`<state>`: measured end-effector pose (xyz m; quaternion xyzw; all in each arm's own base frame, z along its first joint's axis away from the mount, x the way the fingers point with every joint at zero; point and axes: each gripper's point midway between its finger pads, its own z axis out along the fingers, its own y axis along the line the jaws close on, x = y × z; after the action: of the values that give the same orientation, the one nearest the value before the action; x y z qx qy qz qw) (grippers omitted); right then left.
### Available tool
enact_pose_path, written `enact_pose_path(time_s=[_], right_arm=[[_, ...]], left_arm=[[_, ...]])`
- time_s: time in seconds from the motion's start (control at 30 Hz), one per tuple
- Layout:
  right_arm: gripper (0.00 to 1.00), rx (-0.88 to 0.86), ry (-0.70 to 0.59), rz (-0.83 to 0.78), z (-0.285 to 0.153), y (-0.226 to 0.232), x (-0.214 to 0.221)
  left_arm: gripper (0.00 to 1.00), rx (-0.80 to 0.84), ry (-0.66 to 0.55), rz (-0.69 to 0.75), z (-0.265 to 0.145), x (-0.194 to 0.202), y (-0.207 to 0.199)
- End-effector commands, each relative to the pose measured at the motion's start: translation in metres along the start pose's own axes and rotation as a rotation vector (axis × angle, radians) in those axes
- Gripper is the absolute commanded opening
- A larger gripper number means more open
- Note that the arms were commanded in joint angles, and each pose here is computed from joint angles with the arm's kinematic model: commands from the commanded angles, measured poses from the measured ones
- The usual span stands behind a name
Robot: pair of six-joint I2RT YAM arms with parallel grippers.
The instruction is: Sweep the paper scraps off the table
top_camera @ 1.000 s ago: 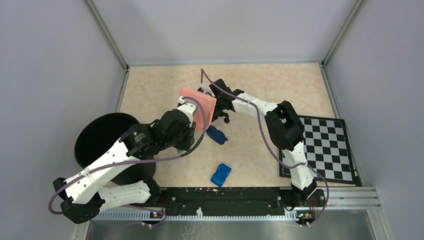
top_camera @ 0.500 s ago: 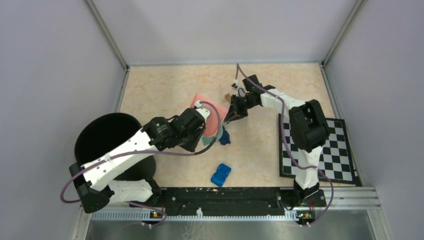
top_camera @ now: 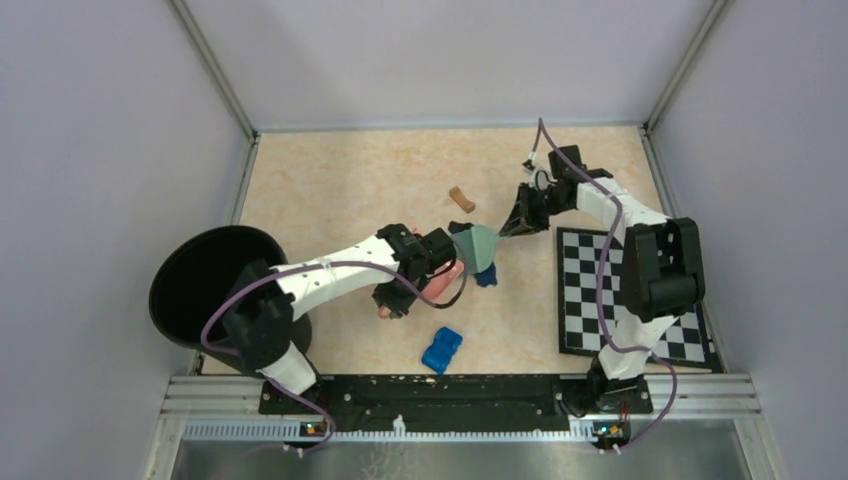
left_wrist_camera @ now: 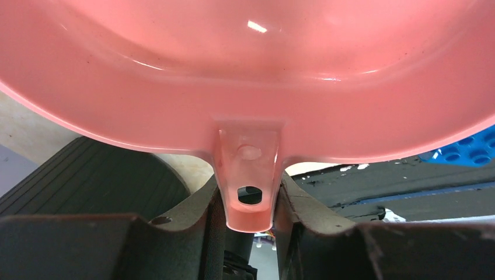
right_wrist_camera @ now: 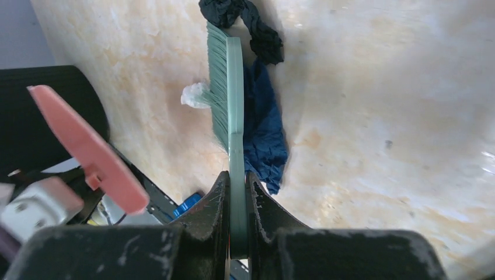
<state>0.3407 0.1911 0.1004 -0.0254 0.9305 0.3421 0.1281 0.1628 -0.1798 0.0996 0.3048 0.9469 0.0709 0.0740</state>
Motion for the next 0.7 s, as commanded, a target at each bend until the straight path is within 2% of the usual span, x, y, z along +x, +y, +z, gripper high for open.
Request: enact_pose_path(time_s=[0.0,0.17,0.27,0.57,0.67], right_arm=[[0.00,0.007,-0.034,-0.051,-0.032,-0.007,-0.003],[0.00,-0.018,-0.072,-0.088,-0.057,0.001,-0.009],[0.00,0.008,-0.122,-0.118,-0.073,0.001,-0.016],[0.00,0.061,-0.267,-0.198,-0.119,0.002,-0.042],[0.00,0.036,-0.277,-0.214,-0.124,0.009,-0.043]], left_arm=[[0.00,-0.006,0.048,0.007,0.007,-0.004,-0.001],[0.02,0.067,0.127,0.040,0.021,0.002,-0.014],[0.04,0.084,0.128,0.053,0.029,-0.004,-0.018],[0.03,0.044,0.183,0.129,0.049,-0.025,-0.010],[0.05,0.037,0.198,0.155,0.059,-0.029,-0.009]])
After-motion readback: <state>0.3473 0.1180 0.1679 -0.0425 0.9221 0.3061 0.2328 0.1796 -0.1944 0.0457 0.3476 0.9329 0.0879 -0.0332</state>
